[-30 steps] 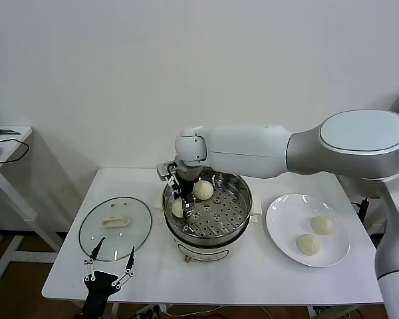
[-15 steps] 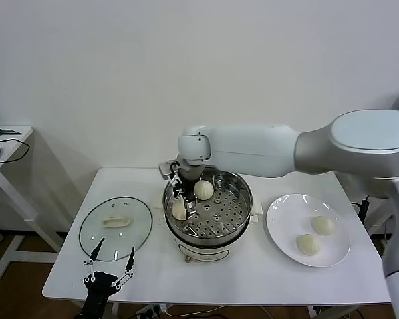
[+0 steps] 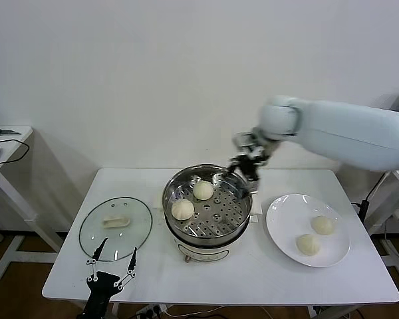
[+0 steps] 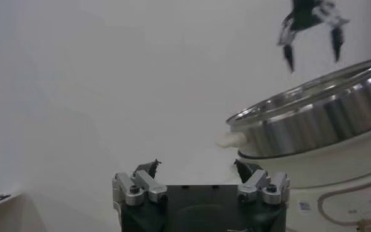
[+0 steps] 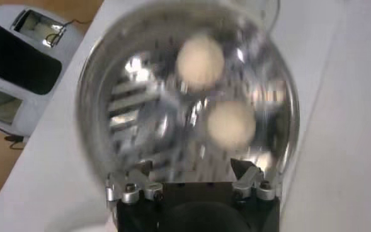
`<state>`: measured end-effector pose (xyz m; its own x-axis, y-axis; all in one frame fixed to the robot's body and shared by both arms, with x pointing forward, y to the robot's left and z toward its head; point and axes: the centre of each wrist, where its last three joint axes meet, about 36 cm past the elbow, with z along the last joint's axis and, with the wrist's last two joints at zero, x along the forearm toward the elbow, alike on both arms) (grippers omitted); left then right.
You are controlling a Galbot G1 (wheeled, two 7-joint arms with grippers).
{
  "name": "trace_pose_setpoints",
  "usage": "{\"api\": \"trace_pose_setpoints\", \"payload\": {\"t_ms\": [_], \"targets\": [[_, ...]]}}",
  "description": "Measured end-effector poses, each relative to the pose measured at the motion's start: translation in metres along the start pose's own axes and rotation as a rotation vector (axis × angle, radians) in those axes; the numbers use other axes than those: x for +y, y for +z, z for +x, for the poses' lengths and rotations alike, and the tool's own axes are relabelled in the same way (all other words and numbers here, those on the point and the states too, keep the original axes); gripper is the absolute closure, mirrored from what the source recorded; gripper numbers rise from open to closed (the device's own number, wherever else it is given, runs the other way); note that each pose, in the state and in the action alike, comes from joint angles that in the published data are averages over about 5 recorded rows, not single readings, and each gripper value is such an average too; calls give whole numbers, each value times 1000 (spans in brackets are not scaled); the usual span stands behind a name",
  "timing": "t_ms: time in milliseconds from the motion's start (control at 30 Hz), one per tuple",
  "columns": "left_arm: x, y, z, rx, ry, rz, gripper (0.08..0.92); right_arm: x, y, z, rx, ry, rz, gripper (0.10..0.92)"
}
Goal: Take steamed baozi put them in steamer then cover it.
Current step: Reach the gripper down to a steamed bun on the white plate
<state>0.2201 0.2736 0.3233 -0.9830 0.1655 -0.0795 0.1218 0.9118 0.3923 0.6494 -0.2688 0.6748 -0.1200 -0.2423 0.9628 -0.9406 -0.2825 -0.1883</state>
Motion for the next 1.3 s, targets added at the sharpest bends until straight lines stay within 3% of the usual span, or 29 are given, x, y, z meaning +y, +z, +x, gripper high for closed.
{"api": "trace_pose_setpoints", "payload": {"t_ms": [267, 500, 900, 1300], "targets": [[-1, -1, 3, 5, 1, -2, 177, 55, 104, -25, 43, -33, -114, 200], [-1, 0, 6, 12, 2, -6, 177, 96, 149, -67, 72, -67, -171, 200], [-3, 3, 10, 22, 7, -8, 177, 128, 169, -127, 87, -92, -211, 200], [-10, 7, 15, 32, 24, -8, 177, 139, 167, -157, 93, -119, -206, 200]]}}
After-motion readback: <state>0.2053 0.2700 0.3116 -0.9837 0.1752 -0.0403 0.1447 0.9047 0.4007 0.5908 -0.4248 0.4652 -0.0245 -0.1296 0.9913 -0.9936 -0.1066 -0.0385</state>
